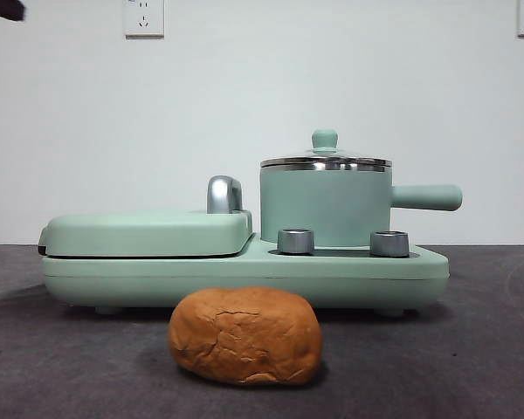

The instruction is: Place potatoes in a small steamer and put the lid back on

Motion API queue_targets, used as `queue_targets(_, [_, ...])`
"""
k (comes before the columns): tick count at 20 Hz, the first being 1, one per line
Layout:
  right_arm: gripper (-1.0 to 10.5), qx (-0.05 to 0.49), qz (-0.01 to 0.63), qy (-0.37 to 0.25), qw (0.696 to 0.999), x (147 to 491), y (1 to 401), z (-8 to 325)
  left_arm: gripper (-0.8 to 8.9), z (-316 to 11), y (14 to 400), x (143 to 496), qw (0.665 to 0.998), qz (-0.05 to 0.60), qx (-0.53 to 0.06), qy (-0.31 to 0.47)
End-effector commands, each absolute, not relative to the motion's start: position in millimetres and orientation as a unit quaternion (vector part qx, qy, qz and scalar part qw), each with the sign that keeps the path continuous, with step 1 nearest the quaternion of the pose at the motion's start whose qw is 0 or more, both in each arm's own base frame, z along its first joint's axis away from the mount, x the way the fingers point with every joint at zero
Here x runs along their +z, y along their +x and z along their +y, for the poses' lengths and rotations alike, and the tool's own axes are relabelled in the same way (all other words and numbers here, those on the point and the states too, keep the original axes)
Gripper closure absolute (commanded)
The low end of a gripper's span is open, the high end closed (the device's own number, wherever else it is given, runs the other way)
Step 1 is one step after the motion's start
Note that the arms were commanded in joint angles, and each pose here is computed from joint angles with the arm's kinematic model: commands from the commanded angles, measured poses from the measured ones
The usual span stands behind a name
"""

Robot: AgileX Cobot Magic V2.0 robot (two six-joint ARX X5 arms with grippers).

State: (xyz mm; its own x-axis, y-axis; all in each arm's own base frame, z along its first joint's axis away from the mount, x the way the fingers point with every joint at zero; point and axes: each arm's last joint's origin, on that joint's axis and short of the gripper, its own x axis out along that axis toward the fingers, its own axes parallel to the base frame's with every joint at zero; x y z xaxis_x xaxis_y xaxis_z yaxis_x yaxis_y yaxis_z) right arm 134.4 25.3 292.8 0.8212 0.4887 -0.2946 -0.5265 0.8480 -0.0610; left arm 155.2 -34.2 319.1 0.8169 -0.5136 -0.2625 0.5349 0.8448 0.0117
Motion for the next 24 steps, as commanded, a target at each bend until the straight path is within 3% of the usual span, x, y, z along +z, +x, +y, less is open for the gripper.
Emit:
queue_targets(1, [9.3,0.278,0.125,-0.109,0.946,297.8,138.1,27.6,8.08,-40.3,160.5,326.2,0.943,0.106,-0.3,0.094])
queue_targets(5, [9.3,0.282,0.134,-0.137,0.94,293.9,142.7,31.1,8.08,-50.3,167.3,322.3,0.929,0.106,-0.326,0.142])
queue_targets(14, [9.3,0.289,0.15,-0.178,0.929,288.8,142.8,36.6,8.07,-65.7,169.7,316.0,0.909,0.101,-0.32,0.247])
queue_targets(16, [8.7,0.29,0.149,-0.177,0.929,288.8,142.6,36.9,7.65,-67.9,169.2,317.2,0.909,0.094,-0.324,0.244])
queue_targets(19, [7.3,0.29,0.149,-0.177,0.929,288.9,142.6,36.9,6.08,-70.3,169.2,319.6,0.913,0.086,-0.326,0.229])
queue_targets(21, [7.2,0.29,0.15,-0.175,0.929,288.9,142.5,36.9,5.49,-71.4,169.3,321.3,0.918,0.082,-0.325,0.213])
queue_targets(24, [7.2,0.289,0.15,-0.173,0.929,288.9,142.6,36.9,5.37,-73.4,169.0,323.0,0.919,0.075,-0.327,0.205])
